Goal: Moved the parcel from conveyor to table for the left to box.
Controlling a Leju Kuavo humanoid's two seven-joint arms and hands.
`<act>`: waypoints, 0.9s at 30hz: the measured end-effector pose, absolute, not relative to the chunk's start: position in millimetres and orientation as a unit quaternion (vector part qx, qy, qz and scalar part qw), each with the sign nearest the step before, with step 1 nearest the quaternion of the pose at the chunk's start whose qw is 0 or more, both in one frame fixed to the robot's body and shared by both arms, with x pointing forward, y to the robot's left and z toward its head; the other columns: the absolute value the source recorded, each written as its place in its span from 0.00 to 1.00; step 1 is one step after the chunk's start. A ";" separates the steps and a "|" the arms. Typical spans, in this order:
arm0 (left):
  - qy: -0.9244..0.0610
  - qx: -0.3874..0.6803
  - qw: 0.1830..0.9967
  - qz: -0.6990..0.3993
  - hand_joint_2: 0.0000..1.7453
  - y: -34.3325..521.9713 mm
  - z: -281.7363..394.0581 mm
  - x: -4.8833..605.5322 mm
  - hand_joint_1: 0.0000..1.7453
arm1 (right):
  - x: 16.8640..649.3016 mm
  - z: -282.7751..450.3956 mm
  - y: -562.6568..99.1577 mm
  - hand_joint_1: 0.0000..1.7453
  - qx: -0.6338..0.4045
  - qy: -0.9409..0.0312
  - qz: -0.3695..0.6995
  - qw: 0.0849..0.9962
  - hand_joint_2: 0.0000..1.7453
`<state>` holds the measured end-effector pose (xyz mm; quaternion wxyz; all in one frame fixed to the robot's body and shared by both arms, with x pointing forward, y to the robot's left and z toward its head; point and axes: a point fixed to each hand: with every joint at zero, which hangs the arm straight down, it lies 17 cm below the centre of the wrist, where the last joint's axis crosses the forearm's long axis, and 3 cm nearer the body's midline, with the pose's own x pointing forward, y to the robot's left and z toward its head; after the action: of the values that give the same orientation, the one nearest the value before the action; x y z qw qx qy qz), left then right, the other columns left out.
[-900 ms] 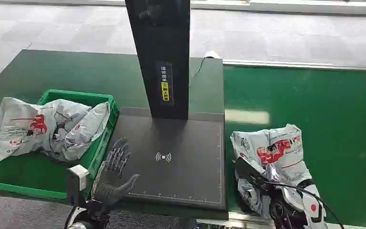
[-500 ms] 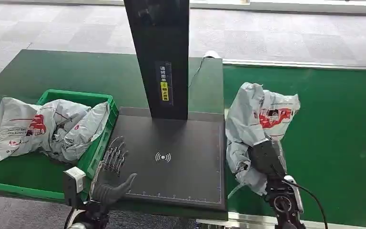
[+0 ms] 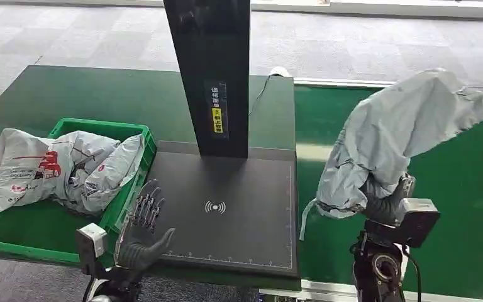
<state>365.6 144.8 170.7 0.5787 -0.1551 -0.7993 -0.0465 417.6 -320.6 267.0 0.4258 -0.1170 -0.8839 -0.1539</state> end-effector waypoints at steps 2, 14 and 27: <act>-0.802 -0.151 0.577 -0.043 1.00 147.5 171.3 366.0 0.00 | 414.7 274.4 -317.2 1.00 -0.105 -0.889 -0.158 0.417 1.00; -0.866 -0.036 0.498 0.015 1.00 194.4 209.4 376.3 0.00 | 415.2 248.0 -131.7 1.00 0.052 -0.883 0.137 0.445 1.00; -0.874 -0.036 0.484 0.026 1.00 198.7 217.0 373.0 0.00 | 403.4 121.2 -41.6 1.00 0.119 -0.738 0.403 0.528 1.00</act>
<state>373.0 198.7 217.0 0.4839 -0.0364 -0.8740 0.0258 403.4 -41.6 121.2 0.5279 0.1187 -0.7382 0.4029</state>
